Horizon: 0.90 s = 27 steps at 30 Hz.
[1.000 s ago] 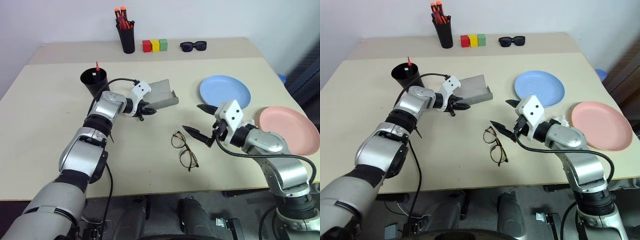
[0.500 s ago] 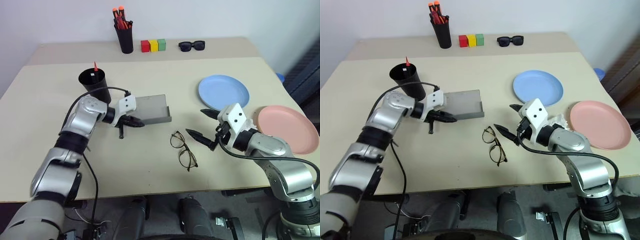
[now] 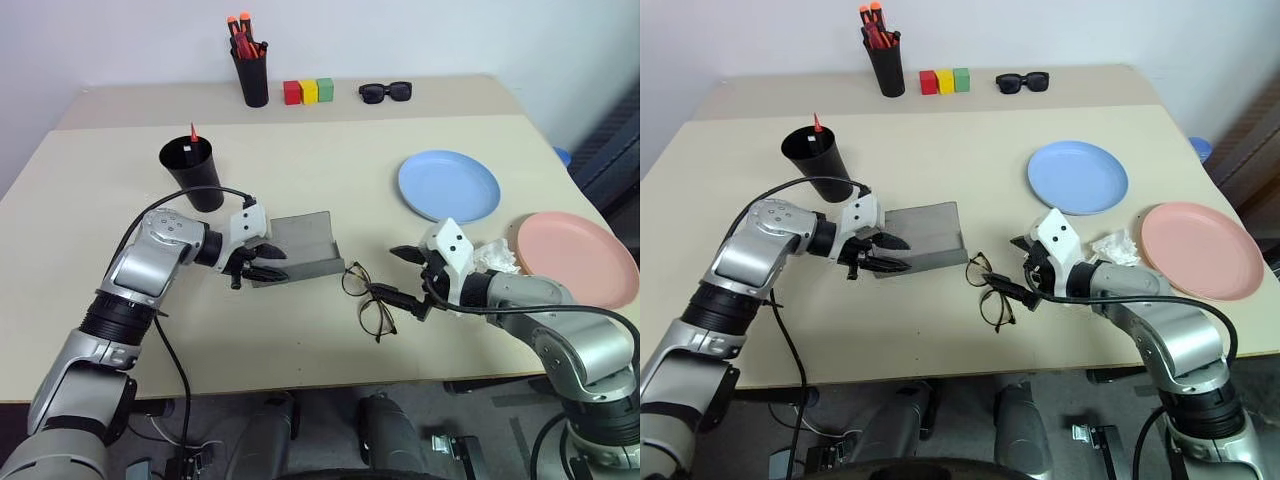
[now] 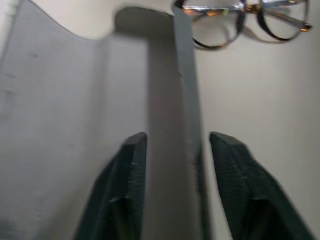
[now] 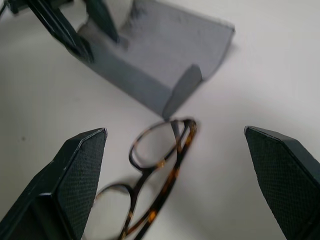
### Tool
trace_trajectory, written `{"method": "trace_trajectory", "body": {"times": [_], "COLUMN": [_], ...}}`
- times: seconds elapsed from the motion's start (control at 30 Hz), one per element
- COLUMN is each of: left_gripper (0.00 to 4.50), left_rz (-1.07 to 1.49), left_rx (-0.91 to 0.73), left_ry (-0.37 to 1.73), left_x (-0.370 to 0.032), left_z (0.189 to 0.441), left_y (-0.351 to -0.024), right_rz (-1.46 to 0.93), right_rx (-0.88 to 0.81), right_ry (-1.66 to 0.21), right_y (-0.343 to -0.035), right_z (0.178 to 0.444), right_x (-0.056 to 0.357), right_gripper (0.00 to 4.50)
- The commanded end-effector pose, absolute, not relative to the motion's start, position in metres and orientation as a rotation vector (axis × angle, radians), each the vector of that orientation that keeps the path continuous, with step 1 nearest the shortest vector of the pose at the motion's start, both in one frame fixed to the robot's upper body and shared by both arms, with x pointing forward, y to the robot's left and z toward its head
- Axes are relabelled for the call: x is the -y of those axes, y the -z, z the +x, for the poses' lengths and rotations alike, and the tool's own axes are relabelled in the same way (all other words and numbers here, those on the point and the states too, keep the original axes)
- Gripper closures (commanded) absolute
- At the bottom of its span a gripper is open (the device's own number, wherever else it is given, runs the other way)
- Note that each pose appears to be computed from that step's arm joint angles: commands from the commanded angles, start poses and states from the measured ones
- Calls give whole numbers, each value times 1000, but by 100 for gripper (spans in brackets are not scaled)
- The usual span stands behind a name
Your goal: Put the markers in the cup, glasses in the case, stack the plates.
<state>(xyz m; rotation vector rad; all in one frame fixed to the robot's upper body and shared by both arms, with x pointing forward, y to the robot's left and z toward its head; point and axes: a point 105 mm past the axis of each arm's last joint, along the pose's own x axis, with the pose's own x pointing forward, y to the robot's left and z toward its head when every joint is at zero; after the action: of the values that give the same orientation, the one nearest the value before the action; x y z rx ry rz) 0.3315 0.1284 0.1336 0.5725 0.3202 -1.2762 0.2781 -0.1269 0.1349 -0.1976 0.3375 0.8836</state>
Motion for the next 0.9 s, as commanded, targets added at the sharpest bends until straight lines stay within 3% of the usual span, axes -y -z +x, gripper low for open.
{"method": "trace_trajectory", "body": {"times": [0.03, 0.2, 0.37, 0.5, 0.73, 0.9], "left_gripper": [273, 273, 273, 269, 269, 269], "left_rz": [587, 513, 410, 373, 350, 343], "left_rx": [-172, -32, 7, -56, -101, -102], "left_ry": [1232, 1230, 1239, 1184, 1134, 1128], "left_x": [-133, -137, -136, -144, -150, -147], "left_z": [330, 304, 274, 265, 253, 251], "left_y": [-157, -168, -164, -150, -137, -134], "right_rz": [-158, -99, -25, 0, 25, 4], "right_rx": [-367, -447, -514, -543, -558, -562], "right_ry": [-899, -872, -836, -817, -827, -824], "right_y": [-135, -123, -113, -108, -113, -116], "right_z": [274, 270, 270, 273, 273, 276], "right_x": [123, 123, 123, 120, 117, 120], "right_gripper": [0, 0, 0, 123, 449, 449]}}
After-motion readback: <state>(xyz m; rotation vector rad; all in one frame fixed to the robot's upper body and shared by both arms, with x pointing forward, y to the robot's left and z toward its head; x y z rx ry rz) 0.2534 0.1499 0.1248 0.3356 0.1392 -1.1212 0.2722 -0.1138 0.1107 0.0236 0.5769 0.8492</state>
